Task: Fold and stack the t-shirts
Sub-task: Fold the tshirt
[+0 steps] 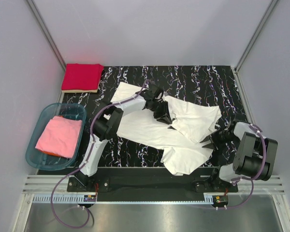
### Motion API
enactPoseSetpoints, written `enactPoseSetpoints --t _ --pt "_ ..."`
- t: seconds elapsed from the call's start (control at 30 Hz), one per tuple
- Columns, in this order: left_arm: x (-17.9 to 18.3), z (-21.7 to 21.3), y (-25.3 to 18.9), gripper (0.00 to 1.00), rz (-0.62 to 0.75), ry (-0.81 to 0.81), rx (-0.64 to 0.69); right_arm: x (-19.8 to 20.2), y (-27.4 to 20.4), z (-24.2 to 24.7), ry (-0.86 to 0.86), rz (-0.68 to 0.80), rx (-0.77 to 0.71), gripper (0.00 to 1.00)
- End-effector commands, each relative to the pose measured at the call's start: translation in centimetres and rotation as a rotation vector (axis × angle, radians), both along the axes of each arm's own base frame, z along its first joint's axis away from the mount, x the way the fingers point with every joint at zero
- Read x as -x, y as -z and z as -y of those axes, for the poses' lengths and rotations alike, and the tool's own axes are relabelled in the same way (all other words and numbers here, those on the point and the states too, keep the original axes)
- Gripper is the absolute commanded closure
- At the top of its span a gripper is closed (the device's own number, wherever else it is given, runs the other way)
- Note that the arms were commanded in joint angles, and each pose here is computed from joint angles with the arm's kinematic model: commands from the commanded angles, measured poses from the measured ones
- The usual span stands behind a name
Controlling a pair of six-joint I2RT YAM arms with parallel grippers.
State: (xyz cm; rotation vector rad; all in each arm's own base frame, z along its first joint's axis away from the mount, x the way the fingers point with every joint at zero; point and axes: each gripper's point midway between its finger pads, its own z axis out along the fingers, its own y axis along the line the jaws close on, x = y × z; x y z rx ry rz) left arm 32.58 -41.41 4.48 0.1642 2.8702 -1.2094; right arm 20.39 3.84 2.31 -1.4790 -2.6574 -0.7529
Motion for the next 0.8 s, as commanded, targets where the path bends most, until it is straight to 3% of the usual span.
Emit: enactPoseSetpoints --t 0.0,0.1,0.23,0.5,0.6,0.67,0.7,0.77 --pt "-1.7 -1.2 -3.1 0.71 0.053 0.012 0.056 -2.8 -1.7 1.5 -0.035 0.076 0.06 0.64" --pt "-3.3 -2.7 -5.8 0.66 0.143 0.011 0.077 -5.4 -3.6 3.1 -0.033 0.134 0.132 0.58" --pt "-6.7 -5.6 -7.9 0.63 0.254 -0.036 0.067 -11.9 -7.5 6.6 -0.049 0.256 0.25 0.4" --pt "-18.7 -13.4 -8.4 0.63 0.319 -0.296 0.069 -20.4 -6.1 12.2 -0.105 0.263 0.406 0.26" --pt "-22.3 -15.9 -8.0 0.63 0.349 -0.396 0.081 -22.1 -5.4 12.8 -0.125 0.271 0.396 0.31" --pt "-23.9 -17.1 -7.1 0.63 0.317 -0.463 0.117 -22.8 -4.7 12.6 -0.144 0.28 0.365 0.44" --pt "-24.9 -17.3 -7.3 0.63 0.338 -0.484 0.144 -23.5 -4.8 12.7 -0.149 0.296 0.364 0.59" --pt "-25.9 -18.2 -6.3 0.63 0.296 -0.535 0.174 -23.8 -3.9 12.8 -0.148 0.28 0.356 0.61"
